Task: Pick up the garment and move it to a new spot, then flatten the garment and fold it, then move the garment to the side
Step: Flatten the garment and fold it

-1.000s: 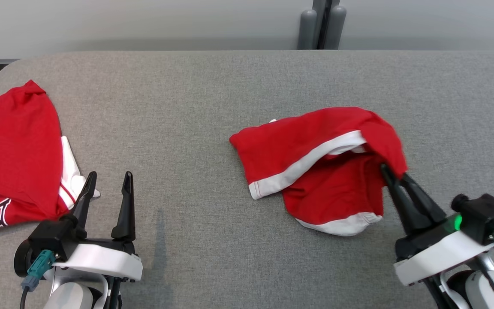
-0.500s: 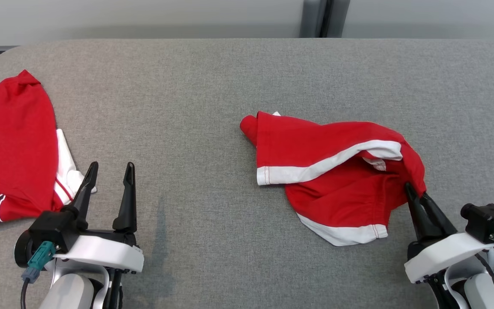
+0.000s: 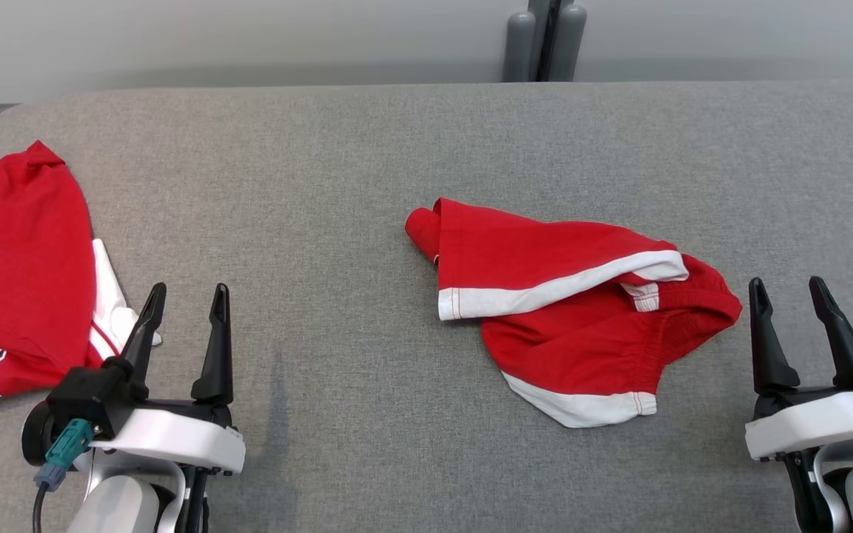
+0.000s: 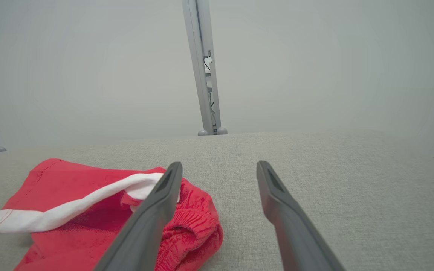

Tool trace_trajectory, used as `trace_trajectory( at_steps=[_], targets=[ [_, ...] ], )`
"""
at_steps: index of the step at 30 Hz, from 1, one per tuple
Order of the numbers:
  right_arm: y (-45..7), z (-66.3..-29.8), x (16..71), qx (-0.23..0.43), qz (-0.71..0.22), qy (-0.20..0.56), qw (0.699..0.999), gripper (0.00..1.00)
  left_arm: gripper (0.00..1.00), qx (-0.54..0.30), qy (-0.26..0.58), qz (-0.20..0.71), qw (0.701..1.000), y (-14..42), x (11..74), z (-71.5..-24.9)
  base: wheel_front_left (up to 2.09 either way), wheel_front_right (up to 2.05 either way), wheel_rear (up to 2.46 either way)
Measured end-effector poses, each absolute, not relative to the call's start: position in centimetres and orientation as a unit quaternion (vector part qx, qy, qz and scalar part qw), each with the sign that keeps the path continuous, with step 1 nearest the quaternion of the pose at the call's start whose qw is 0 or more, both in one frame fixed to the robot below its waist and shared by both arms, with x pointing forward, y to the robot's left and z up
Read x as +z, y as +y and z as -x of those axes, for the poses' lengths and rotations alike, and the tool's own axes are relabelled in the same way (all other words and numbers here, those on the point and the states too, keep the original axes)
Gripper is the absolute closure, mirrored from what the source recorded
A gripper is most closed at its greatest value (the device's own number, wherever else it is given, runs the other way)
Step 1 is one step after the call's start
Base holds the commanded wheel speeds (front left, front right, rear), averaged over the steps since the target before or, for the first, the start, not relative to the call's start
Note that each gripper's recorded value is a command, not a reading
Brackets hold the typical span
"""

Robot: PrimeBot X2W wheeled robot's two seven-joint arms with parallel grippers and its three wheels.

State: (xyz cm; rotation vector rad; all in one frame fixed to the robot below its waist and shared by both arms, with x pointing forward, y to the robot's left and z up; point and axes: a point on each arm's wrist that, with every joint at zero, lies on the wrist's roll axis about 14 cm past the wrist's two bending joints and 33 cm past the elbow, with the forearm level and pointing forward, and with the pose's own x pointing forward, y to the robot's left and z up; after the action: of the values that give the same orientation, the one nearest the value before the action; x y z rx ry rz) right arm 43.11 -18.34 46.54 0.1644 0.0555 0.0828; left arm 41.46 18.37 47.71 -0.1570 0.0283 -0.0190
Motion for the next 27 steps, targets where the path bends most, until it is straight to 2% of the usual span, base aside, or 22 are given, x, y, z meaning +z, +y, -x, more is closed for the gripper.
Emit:
trace_trajectory(
  at_steps=[8, 27],
  targets=[
    [-16.7, -42.5, 50.5, 0.064, -0.068, -0.028, 0.995, 0.0, 0.0, -0.013, 0.011, 0.079, 0.997, 18.2, 48.2, -40.8, 0.0, 0.0, 0.0],
    [-15.6, -40.9, 50.6, 0.072, -0.079, -0.018, 0.994, 0.0, 0.0, -0.025, 0.022, 0.083, 0.996, 17.3, 47.9, -40.0, 0.0, 0.0, 0.0]
  ],
)
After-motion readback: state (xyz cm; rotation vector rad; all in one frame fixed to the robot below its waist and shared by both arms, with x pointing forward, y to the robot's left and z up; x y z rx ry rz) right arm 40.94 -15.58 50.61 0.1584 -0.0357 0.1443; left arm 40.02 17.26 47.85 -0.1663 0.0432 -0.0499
